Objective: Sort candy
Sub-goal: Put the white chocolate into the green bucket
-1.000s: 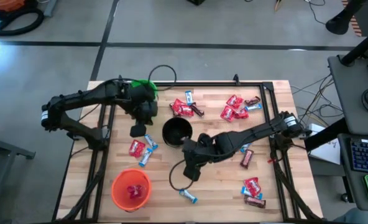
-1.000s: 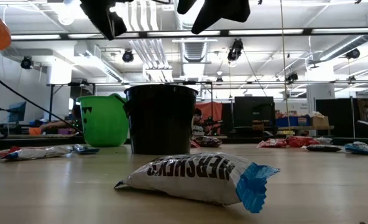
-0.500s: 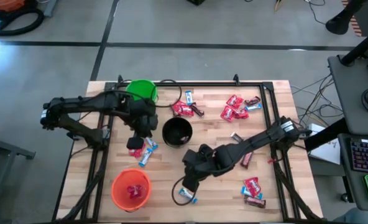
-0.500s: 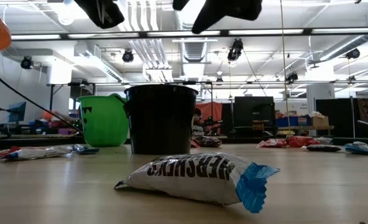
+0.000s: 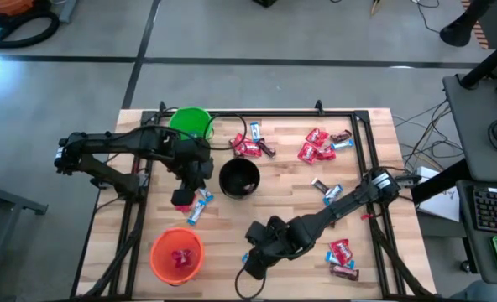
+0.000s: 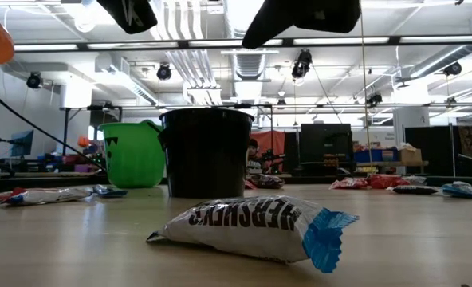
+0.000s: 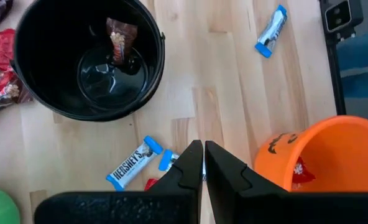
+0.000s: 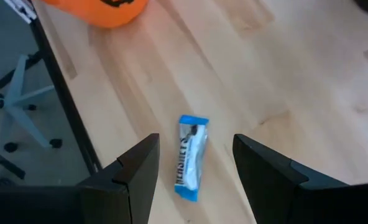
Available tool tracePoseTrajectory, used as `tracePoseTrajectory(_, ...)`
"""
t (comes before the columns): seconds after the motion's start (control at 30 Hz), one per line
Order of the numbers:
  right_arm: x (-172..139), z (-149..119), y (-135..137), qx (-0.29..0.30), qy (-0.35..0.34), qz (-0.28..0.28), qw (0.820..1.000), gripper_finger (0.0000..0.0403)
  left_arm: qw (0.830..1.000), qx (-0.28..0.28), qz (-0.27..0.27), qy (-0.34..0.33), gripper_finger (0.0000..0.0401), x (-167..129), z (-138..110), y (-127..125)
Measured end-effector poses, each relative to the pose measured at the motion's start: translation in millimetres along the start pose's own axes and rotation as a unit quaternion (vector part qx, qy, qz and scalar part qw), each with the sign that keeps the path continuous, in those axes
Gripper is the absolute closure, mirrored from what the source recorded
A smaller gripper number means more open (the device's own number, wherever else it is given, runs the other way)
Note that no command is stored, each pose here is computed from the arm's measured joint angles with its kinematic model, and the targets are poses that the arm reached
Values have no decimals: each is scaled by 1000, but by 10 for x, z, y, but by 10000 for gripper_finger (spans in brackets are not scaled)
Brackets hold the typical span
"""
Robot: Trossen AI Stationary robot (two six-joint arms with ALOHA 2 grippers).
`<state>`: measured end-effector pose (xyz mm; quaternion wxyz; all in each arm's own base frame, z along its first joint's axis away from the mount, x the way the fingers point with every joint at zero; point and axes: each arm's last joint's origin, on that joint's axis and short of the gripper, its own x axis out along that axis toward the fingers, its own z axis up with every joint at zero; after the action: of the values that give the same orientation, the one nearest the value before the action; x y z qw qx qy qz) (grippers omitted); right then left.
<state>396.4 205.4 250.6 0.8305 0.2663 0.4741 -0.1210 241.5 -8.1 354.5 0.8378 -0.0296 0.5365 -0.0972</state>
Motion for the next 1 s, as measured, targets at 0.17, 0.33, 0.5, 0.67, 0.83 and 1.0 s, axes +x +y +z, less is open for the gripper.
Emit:
tracePoseTrajectory(0.17, 121, -66, 28, 10, 33, 13, 999, 206, 1000, -14, 0, -11, 401, 0, 23, 1)
tracePoseTrajectory(0.33, 298, -148, 29, 4, 78, 17, 997, 206, 999, -48, -1, -22, 401, 1, 43, -2)
tracePoseTrajectory(0.5, 475, -256, 30, -12, 107, 10, 994, 206, 997, -72, -5, -35, 401, 3, 72, -22)
tracePoseTrajectory(0.67, 481, -308, 63, -13, 107, 13, 994, 206, 995, -89, -8, -52, 401, 2, 107, -33)
tracePoseTrajectory(0.83, 488, -345, 86, -19, 106, 15, 994, 206, 993, -96, -9, -65, 401, 5, 137, -32)
tracePoseTrajectory(1.0, 648, -402, 63, -30, 118, 4, 993, 206, 992, -100, -10, -73, 401, 3, 152, -32)
